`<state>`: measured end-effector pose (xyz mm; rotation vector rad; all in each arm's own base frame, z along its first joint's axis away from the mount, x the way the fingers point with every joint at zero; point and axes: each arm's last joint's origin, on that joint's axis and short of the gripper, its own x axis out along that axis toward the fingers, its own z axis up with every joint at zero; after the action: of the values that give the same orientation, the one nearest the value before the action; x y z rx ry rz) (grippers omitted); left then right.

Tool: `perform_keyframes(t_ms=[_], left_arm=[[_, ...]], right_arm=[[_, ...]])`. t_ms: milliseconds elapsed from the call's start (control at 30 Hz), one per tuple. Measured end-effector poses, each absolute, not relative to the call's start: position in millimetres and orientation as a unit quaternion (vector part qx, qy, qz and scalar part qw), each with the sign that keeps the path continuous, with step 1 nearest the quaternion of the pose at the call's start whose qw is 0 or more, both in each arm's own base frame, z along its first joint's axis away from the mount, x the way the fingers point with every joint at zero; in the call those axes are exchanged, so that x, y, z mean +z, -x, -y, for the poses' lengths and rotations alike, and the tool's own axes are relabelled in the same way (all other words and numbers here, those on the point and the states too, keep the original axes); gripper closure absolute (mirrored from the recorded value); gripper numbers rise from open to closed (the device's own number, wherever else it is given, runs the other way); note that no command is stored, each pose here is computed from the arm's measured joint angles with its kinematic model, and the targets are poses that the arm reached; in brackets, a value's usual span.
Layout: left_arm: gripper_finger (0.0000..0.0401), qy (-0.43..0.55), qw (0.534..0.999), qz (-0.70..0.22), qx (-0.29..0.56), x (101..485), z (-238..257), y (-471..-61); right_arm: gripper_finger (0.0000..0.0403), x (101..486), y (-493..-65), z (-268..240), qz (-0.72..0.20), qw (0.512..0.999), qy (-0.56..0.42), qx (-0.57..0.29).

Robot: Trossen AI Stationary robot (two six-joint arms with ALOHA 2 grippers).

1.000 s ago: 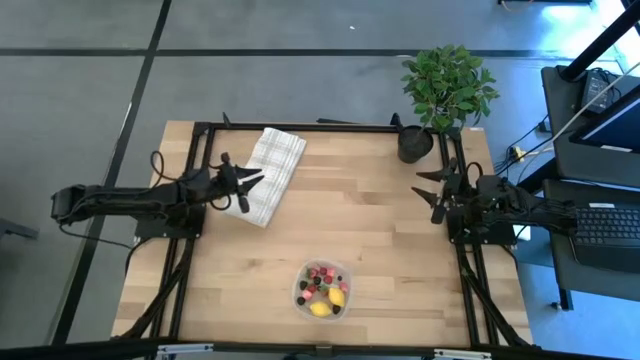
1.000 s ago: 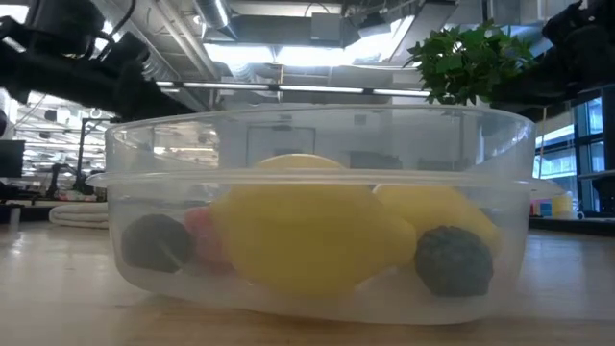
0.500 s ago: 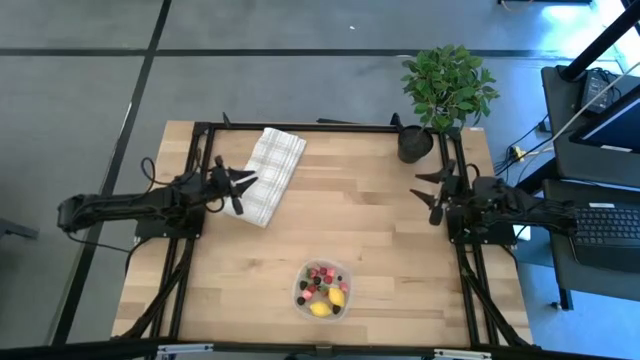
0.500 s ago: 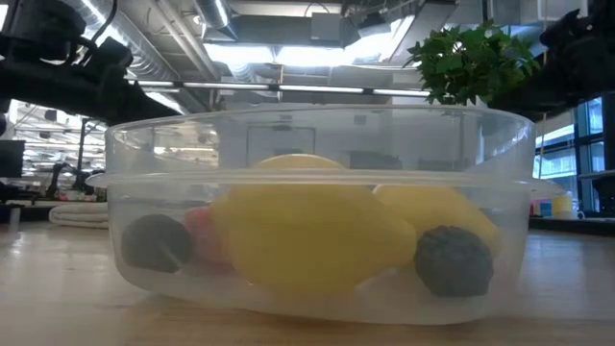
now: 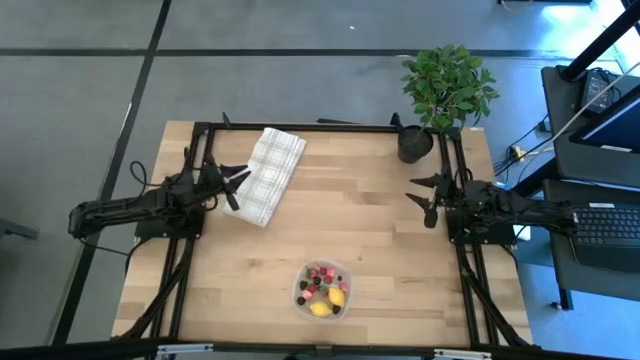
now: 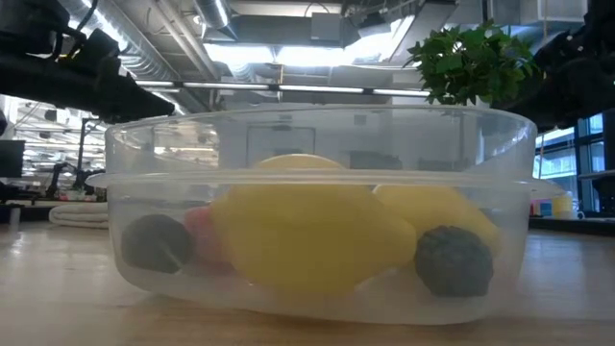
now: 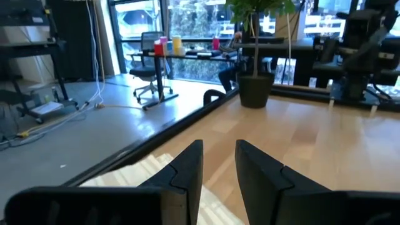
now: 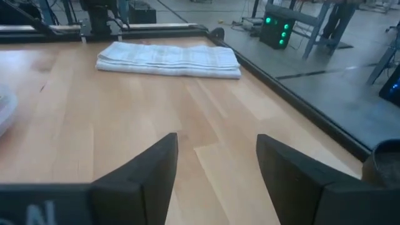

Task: Pick and placing Produce into tupperware
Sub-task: Return to Home Position

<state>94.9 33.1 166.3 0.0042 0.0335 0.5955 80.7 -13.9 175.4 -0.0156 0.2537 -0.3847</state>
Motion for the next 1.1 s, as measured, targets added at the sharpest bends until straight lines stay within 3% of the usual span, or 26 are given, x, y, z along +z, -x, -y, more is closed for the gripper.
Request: perform_keyframes(t_ms=[833,1100], left_arm=[[0.0314,-0.043,0.945,-0.023,0.323,168,-36,-93],[0.0314,-0.043,0.945,-0.023,0.323,168,-36,-93]], right_arm=[[0.0184,172,-89,12,-0.065,0.987,-0.018,-0.143],[0.0184,184,-91,8,-0.008,0.996,0.042,-0.081]])
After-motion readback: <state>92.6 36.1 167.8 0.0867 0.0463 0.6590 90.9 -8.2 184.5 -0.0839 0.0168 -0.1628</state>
